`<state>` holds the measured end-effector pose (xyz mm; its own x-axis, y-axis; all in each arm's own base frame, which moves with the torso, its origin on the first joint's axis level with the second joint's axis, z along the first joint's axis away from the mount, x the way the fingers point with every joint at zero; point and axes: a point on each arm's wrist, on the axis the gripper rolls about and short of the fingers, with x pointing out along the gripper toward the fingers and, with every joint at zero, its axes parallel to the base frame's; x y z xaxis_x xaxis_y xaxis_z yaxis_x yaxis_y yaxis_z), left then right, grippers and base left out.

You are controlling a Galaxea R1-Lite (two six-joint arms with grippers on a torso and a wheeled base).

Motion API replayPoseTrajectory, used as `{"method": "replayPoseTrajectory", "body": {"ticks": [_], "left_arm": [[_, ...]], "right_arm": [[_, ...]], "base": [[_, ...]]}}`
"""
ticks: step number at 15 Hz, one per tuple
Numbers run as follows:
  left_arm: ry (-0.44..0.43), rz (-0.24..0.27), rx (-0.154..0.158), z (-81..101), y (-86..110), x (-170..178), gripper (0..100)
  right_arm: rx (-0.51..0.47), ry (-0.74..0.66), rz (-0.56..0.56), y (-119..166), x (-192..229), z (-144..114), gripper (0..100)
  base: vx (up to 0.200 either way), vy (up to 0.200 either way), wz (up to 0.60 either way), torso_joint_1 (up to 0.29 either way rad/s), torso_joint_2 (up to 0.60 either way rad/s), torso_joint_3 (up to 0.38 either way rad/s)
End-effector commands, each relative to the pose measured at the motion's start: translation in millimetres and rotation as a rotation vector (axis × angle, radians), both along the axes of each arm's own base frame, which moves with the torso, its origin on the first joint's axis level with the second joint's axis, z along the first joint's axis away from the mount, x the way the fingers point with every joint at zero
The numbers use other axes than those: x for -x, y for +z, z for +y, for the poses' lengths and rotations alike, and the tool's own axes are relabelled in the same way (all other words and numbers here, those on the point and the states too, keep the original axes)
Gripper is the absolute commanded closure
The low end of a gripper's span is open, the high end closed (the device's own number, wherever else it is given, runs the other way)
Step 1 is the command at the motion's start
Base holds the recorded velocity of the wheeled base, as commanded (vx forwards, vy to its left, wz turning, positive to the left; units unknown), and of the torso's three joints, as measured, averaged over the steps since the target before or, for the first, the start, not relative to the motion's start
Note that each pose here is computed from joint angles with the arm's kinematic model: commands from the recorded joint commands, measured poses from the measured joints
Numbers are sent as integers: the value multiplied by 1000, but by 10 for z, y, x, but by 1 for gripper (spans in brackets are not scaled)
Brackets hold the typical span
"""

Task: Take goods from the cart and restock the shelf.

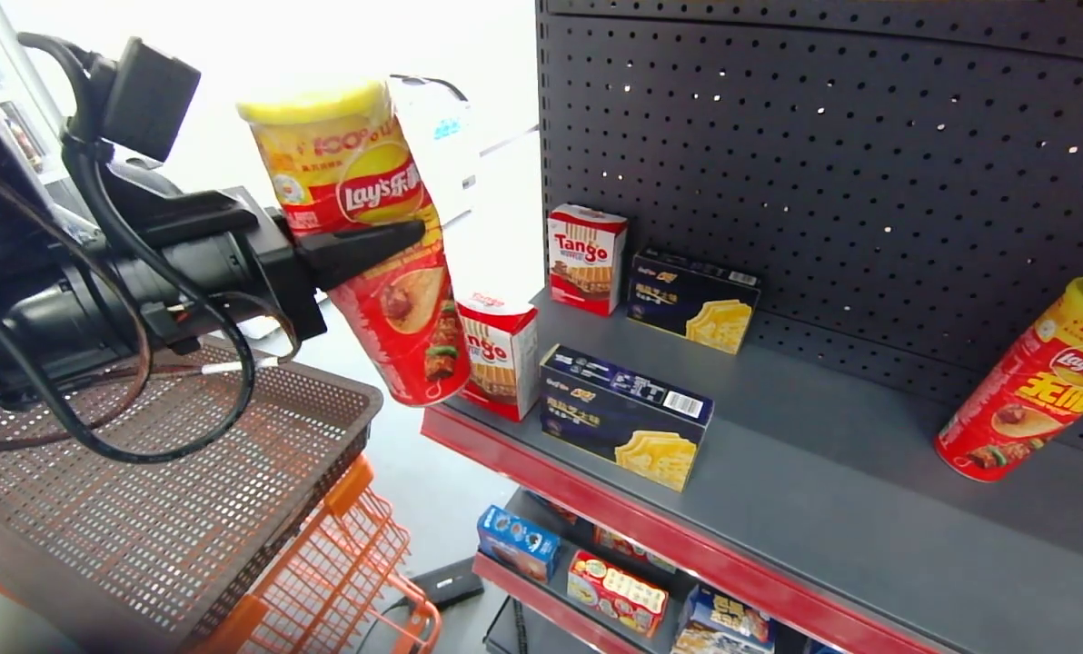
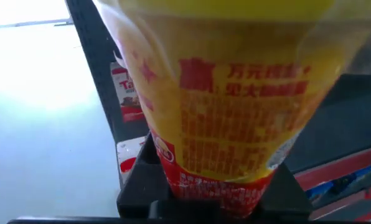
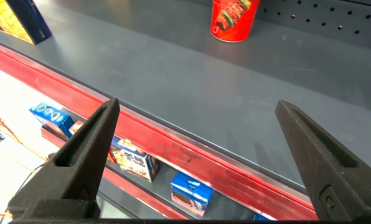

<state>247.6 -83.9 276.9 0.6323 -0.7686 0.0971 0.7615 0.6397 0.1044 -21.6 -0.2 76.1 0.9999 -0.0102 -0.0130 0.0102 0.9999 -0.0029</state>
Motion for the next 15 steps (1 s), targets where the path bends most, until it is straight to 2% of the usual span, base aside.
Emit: {"method": "replayPoseTrajectory", "body": {"ticks": [1, 7, 9, 15], "left_arm": [[-47, 23, -9, -120, -143, 32, 100], [-191, 39, -19, -424, -202, 152, 100], [-219, 40, -21, -434, -200, 159, 100], [-223, 20, -15, -441, -146, 156, 100]], "right_arm": [[0, -1, -1, 0, 0, 0, 0], [0, -1, -1, 0, 0, 0, 0], [0, -1, -1, 0, 0, 0, 0], [2, 1, -1, 0, 0, 1, 0]], "base": [[0, 0, 0, 0, 0, 0], [0, 0, 0, 0, 0, 0], [0, 0, 0, 0, 0, 0], [0, 0, 0, 0, 0, 0]]}}
